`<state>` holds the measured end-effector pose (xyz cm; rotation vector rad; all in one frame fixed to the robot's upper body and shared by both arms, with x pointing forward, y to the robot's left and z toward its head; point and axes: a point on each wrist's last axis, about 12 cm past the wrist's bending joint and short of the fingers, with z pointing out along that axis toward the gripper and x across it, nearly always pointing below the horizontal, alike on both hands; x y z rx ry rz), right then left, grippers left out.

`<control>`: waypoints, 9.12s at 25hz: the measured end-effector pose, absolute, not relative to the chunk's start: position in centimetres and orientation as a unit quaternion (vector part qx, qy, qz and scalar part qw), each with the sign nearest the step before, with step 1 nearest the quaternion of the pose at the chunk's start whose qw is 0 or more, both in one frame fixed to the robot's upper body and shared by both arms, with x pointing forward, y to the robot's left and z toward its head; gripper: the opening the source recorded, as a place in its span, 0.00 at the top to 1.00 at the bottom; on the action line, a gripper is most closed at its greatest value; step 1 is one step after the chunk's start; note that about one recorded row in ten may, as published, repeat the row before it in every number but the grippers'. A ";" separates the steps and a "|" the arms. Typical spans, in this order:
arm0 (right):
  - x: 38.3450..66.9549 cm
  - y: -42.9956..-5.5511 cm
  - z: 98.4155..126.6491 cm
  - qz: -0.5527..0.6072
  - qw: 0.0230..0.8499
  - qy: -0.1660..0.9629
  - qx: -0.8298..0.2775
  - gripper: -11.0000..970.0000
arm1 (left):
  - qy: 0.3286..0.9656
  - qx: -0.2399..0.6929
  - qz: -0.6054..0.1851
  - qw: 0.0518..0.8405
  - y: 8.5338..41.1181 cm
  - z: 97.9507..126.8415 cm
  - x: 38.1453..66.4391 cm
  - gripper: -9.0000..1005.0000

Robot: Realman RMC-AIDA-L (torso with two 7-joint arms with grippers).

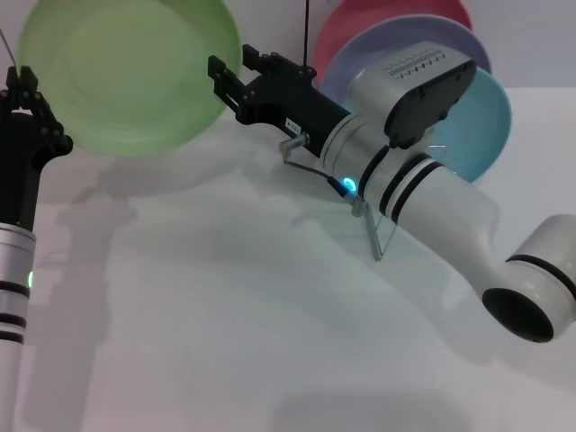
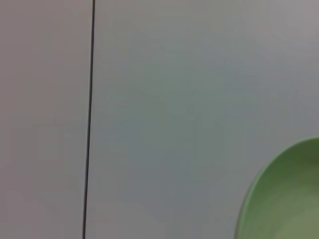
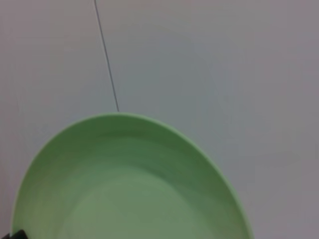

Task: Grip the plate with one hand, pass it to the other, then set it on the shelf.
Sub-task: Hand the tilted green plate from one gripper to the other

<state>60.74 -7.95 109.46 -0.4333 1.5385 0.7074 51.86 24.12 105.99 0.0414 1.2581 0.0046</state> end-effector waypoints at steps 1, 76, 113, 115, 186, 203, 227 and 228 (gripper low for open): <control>60.7 -7.9 109.5 0.311 0.642 0.675 -0.190 0.53 | 0.590 0.018 0.004 0.807 24.1 106.0 51.9 0.96; 56.9 -10.4 104.7 0.277 0.598 0.740 -0.137 0.67 | 0.652 0.074 -0.027 0.754 23.3 103.0 51.0 0.96; 56.7 -10.7 104.3 0.271 0.593 0.746 -0.138 0.81 | 0.653 0.082 -0.036 0.752 22.8 102.9 50.7 0.96; 56.7 -10.7 104.3 0.270 0.593 0.745 -0.138 0.81 | 0.653 0.083 -0.036 0.752 22.8 102.9 50.7 0.96; 57.3 -10.4 104.7 0.259 0.595 0.749 -0.130 0.93 | 0.660 0.083 -0.035 0.746 22.7 102.9 51.3 0.96; 57.3 -10.2 104.8 0.248 0.598 0.751 -0.134 0.96 | 0.661 0.083 -0.034 0.745 22.7 102.9 51.4 0.96; 57.3 -10.4 104.8 0.247 0.601 0.749 -0.129 0.97 | 0.656 0.075 -0.024 0.750 23.8 102.8 51.0 0.71; 57.3 -10.4 104.8 0.247 0.601 0.749 -0.129 0.97 | 0.652 0.071 -0.023 0.754 24.0 102.9 50.8 0.69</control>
